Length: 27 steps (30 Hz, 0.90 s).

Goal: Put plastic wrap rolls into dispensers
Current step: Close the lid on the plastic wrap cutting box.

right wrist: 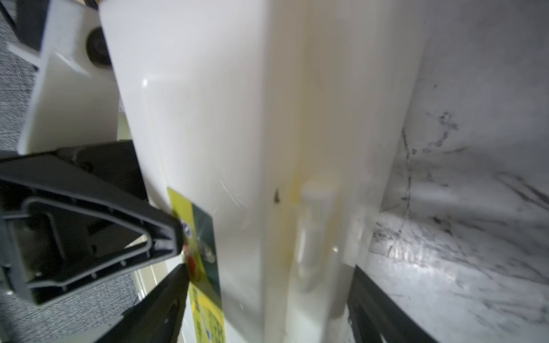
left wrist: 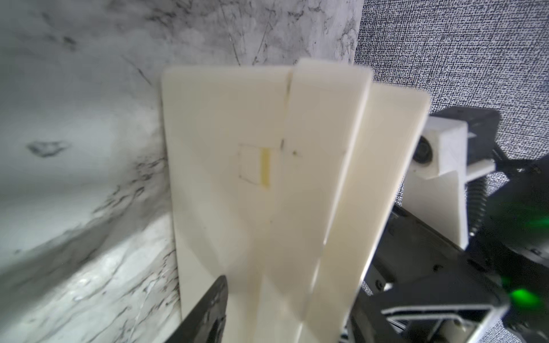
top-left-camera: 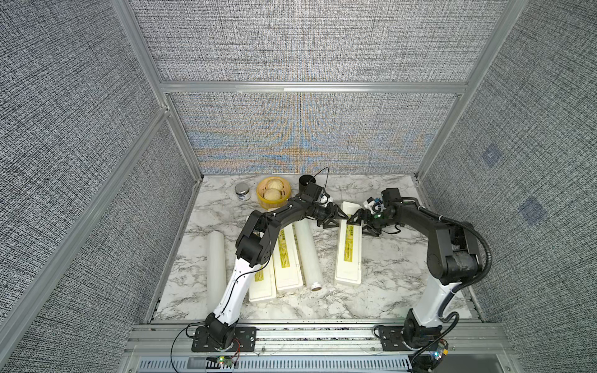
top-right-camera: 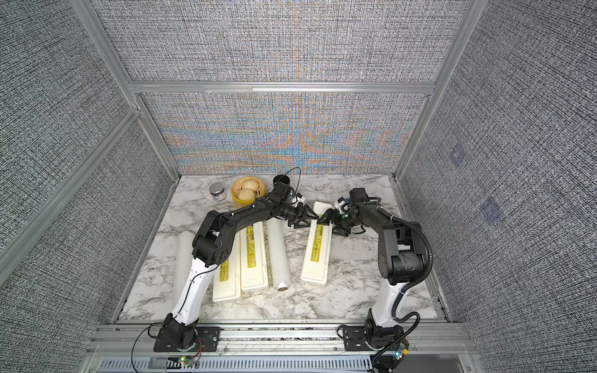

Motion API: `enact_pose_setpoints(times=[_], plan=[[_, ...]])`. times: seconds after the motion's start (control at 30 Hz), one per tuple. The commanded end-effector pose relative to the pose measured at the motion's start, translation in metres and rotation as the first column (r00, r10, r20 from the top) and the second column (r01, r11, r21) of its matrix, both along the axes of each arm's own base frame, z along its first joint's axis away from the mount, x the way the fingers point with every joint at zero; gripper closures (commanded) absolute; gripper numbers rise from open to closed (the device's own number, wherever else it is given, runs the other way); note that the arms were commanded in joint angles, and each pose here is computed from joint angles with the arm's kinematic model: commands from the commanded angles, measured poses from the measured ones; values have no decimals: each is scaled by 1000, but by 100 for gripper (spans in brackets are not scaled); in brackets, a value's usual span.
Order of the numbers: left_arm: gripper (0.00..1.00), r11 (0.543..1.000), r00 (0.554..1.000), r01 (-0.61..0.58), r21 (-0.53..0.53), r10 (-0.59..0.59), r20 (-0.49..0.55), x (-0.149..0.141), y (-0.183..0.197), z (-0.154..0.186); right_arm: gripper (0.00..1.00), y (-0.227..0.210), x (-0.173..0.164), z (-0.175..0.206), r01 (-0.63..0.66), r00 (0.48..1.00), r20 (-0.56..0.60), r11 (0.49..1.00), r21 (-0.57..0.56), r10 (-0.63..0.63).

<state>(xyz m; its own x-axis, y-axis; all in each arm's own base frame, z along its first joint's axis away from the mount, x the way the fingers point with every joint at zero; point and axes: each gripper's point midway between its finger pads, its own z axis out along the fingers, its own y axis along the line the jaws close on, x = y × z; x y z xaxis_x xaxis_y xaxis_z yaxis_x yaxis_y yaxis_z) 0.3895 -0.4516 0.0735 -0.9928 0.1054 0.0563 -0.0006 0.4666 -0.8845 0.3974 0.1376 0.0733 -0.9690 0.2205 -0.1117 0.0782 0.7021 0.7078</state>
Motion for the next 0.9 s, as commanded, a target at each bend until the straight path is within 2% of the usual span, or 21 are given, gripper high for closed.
enact_pose_setpoints(times=[0.0, 0.2, 0.3, 0.53, 0.67, 0.87], plan=[[42, 995, 997, -32, 95, 38, -62, -6, 7, -31, 22, 6, 8, -7, 1, 1000, 18, 997, 73, -2], [46, 991, 991, -56, 121, 70, -112, -11, 13, -51, 26, -3, 7, -15, 18, 1000, 0, 997, 72, -18], [43, 992, 991, -80, 102, 90, -101, -2, 14, -43, 25, -4, 7, -9, 13, 1000, 18, 999, 53, -14], [36, 992, 992, -125, -9, 125, -29, 26, -3, 2, 25, -5, 7, -9, 9, 1000, 18, 999, 49, -10], [36, 985, 988, -156, -71, 155, -20, 40, -12, 17, 22, -5, 9, -1, 6, 999, 38, 999, 47, -8], [40, 981, 985, -167, -99, 163, -48, 46, -19, 14, 21, -3, 19, 7, -3, 998, 64, 999, 54, 0]])
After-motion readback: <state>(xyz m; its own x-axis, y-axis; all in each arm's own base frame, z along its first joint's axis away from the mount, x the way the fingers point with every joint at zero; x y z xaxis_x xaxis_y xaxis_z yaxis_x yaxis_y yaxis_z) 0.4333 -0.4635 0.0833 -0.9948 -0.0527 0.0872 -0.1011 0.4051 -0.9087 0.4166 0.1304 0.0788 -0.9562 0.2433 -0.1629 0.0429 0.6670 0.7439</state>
